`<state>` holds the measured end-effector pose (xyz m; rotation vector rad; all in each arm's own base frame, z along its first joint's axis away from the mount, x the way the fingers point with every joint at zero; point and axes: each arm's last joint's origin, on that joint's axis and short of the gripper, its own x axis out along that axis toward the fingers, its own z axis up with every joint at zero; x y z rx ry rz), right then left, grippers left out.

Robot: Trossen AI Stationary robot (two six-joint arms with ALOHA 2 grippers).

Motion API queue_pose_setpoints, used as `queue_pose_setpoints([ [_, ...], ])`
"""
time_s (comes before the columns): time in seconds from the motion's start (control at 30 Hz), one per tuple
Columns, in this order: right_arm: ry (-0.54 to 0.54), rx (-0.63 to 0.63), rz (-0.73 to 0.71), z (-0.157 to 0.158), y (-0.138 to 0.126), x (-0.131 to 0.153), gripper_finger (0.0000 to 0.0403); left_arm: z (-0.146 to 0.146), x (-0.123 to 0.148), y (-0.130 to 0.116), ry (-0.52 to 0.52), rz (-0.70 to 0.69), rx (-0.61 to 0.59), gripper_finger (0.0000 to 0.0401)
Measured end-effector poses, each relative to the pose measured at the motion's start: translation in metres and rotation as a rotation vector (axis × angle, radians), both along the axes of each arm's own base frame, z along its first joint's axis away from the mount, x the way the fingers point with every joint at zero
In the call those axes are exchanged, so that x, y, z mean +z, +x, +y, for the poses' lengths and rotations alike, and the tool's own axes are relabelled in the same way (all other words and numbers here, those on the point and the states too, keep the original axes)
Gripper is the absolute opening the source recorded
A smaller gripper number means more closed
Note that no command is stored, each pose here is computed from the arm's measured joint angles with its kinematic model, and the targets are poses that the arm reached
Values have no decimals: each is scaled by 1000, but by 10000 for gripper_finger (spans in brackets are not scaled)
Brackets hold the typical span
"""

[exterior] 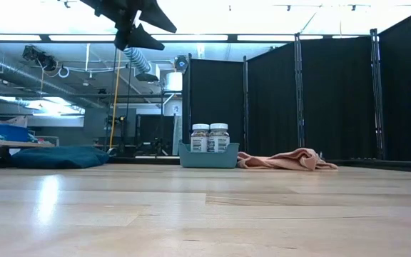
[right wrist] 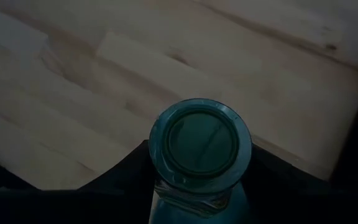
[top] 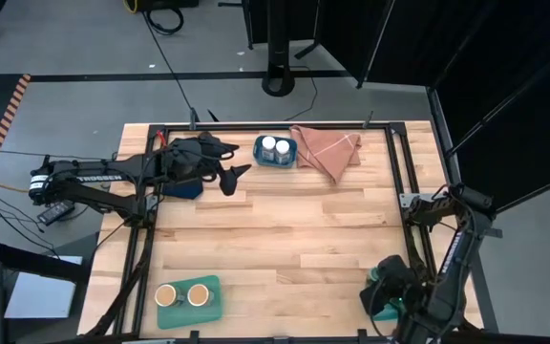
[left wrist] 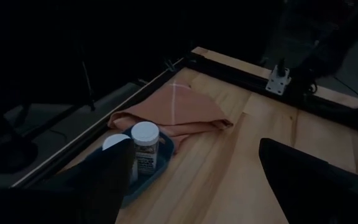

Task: Sort spices by type
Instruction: Put the green seasoning bottle into the blue green bin

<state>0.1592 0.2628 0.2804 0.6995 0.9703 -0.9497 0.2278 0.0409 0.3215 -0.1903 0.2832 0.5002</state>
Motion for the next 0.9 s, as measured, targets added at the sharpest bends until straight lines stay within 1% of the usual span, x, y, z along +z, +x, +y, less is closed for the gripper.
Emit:
queue_pose_setpoints([
  [0.23,7,8,61,5,-10,-6,204,1,0,0,3,-4,39,351],
  [0.33,9,14,62,6,-12,-8,204,1,1,0,3,-8,39,351],
  [0.43,-6,22,44,6,-13,-8,204,1,1,0,5,-10,45,351],
  [0.5,-37,25,30,7,-11,-13,204,2,1,-1,8,-9,52,351],
  [0.67,-119,34,55,20,-5,-37,204,2,1,-1,12,-9,64,351],
  [0.77,-120,45,60,31,-2,-44,204,2,1,-1,13,-8,66,351],
  [0.9,-124,62,58,38,-7,-46,204,3,0,0,22,-7,93,351],
])
